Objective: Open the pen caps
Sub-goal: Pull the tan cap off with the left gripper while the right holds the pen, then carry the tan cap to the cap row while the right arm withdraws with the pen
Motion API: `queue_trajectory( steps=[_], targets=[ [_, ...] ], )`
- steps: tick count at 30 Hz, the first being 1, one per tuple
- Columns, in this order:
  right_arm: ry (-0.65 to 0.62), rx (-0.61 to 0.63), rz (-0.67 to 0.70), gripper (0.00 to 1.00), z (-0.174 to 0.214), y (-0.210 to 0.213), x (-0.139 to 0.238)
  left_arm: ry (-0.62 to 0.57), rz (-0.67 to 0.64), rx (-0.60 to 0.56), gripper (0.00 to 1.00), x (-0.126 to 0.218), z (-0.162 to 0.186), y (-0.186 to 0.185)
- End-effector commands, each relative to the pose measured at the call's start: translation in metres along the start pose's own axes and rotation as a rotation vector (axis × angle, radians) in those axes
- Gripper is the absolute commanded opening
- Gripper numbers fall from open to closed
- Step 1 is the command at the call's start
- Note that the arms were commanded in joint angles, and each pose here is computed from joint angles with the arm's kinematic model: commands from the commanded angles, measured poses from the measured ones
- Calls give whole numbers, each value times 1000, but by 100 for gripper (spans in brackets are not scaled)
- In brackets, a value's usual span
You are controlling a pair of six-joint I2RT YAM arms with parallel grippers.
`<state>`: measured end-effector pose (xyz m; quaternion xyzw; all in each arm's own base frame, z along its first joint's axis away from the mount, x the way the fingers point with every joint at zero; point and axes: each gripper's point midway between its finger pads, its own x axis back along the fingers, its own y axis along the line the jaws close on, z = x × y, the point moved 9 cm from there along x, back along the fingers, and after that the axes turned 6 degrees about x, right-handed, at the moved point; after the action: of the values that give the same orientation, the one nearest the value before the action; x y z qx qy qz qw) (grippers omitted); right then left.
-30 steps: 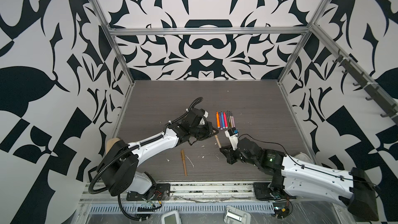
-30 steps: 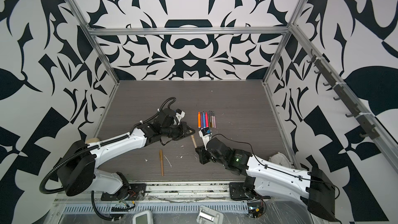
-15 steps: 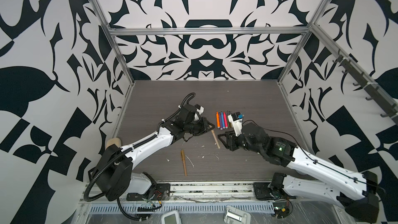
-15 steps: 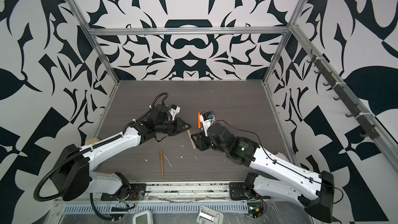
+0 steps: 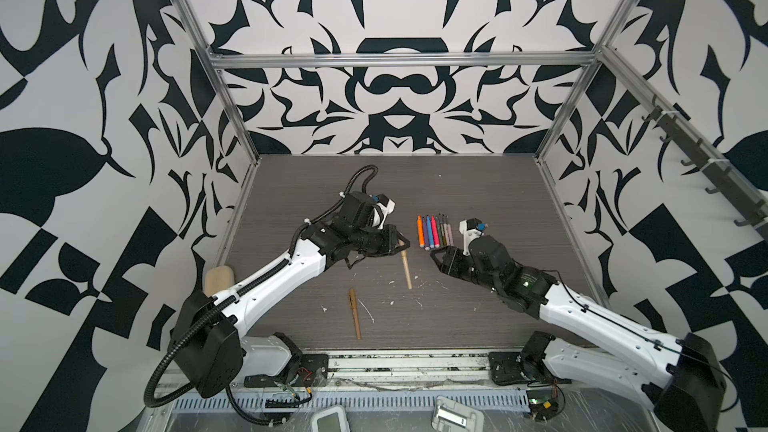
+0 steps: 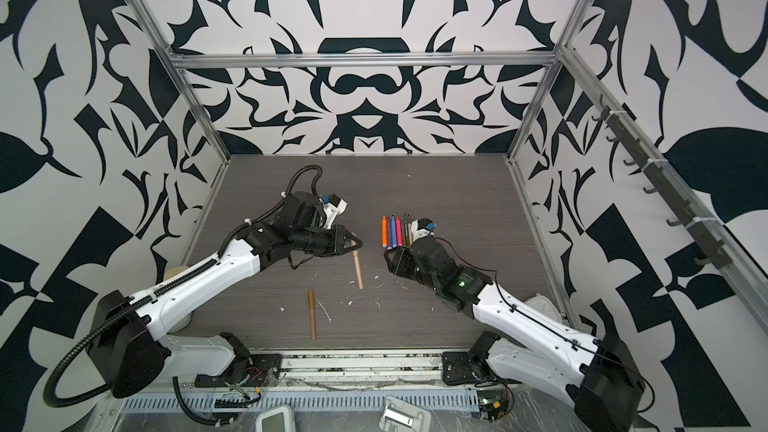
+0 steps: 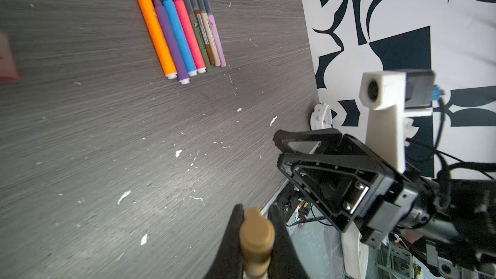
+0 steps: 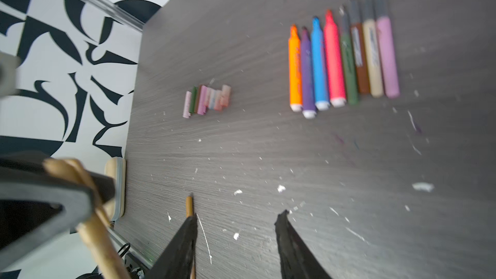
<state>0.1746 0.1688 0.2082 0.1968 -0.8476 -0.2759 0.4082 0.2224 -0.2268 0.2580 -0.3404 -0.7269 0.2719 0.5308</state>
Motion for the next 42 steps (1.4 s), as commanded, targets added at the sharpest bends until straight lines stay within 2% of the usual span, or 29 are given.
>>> queue_trajectory(
  steps=[1, 6, 12, 19, 25, 28, 34, 40, 42],
  targets=[
    [39, -63, -54, 45, 3, 4, 4, 10, -47, 11, 0, 10, -1, 16],
    [178, 28, -121, 45, 5, 22, 3, -2, 47, 131, 0, 14, -12, 32],
    [236, 139, -178, 45, -7, 47, -8, 29, 125, 176, 0, 7, -21, 29],
    [329, 303, -364, 47, -36, 102, -28, 59, 108, 240, 0, -6, -30, 33],
    [342, 358, -239, 47, -46, 96, -32, 61, 97, 272, 0, -7, -29, 35],
    [383, 363, -227, 46, -41, 90, -36, 34, 98, 270, 0, -2, -27, 34],
    [480, 310, -343, 35, -26, 88, -50, 14, 102, 268, 0, 3, -26, 31],
    [497, 285, -382, 25, -22, 88, -59, 29, 102, 289, 0, 0, -27, 32],
    [492, 286, -373, 13, -23, 88, -60, 28, 104, 289, 0, 0, -27, 31]
  ],
)
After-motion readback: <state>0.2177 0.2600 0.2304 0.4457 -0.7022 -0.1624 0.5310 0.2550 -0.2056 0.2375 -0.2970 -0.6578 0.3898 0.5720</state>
